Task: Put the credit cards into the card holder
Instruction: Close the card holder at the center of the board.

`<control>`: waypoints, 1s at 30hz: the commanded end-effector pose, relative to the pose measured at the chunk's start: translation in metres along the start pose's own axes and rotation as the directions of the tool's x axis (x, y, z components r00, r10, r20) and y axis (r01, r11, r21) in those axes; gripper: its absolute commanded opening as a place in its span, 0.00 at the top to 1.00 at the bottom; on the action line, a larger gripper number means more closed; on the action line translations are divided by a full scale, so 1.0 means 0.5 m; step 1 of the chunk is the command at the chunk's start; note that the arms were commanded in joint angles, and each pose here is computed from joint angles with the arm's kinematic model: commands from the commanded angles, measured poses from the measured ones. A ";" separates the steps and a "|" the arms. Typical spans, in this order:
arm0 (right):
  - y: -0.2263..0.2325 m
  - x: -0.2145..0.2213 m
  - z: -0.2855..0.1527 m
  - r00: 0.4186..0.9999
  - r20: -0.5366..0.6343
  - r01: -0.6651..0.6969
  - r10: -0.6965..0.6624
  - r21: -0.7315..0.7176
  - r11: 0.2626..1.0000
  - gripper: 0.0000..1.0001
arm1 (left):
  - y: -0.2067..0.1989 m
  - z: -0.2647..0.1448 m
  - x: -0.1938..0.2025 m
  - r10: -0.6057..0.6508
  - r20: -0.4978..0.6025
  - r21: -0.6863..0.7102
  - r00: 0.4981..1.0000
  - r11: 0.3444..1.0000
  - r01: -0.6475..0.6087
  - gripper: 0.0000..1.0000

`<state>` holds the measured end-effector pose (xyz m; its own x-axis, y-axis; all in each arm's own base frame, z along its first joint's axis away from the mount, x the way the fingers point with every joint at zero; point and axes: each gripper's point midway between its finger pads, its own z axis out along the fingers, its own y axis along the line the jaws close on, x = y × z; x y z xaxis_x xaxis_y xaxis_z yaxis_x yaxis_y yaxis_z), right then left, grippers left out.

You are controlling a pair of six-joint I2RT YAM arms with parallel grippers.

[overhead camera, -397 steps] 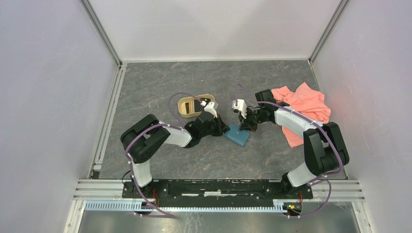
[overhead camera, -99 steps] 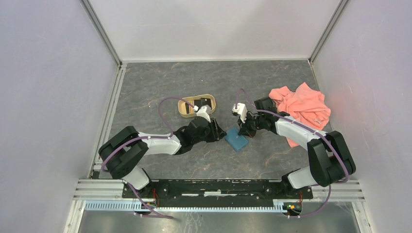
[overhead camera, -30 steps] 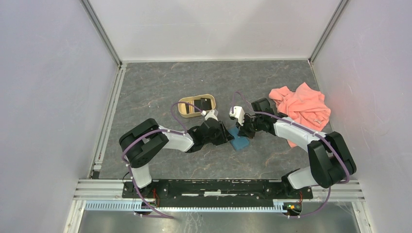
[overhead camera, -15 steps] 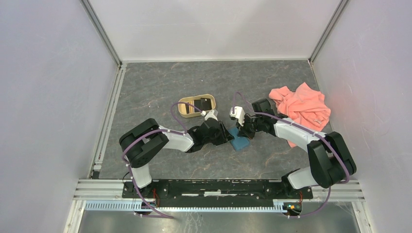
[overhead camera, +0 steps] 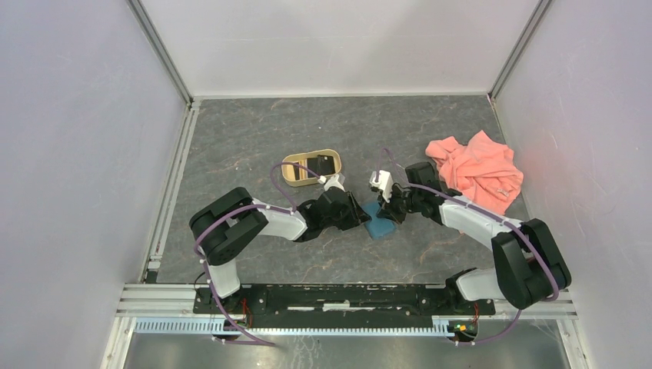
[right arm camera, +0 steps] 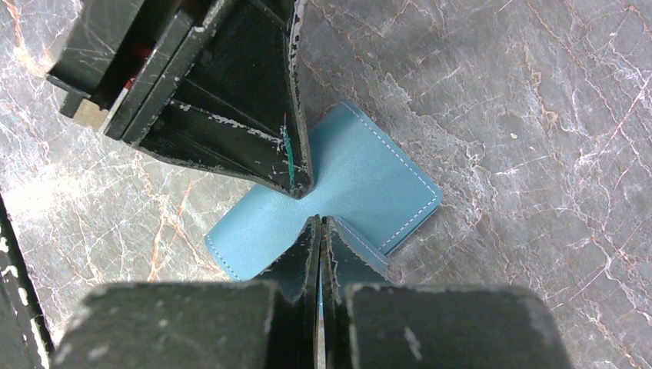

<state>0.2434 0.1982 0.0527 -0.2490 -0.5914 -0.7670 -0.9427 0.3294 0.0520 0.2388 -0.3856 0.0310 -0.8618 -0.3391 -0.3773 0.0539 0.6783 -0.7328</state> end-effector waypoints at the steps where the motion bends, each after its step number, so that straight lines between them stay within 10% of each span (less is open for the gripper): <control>1: 0.049 -0.007 0.007 0.996 0.050 -0.068 0.073 -0.087 0.994 1.00 | 0.027 0.015 0.004 -0.026 0.017 -0.044 0.999 0.999 0.027 0.64; 30: 0.065 0.063 0.015 0.959 0.045 -0.272 0.280 -0.134 0.953 1.00 | 0.025 0.014 0.007 -0.035 0.016 -0.025 0.999 0.999 0.036 0.65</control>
<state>0.2419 0.1989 0.0475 -0.3334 -0.4631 -0.8212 -0.9090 0.3890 0.1496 0.2394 -0.3872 0.0313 -0.8591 -0.3495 -0.3740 0.0543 0.6643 -0.7455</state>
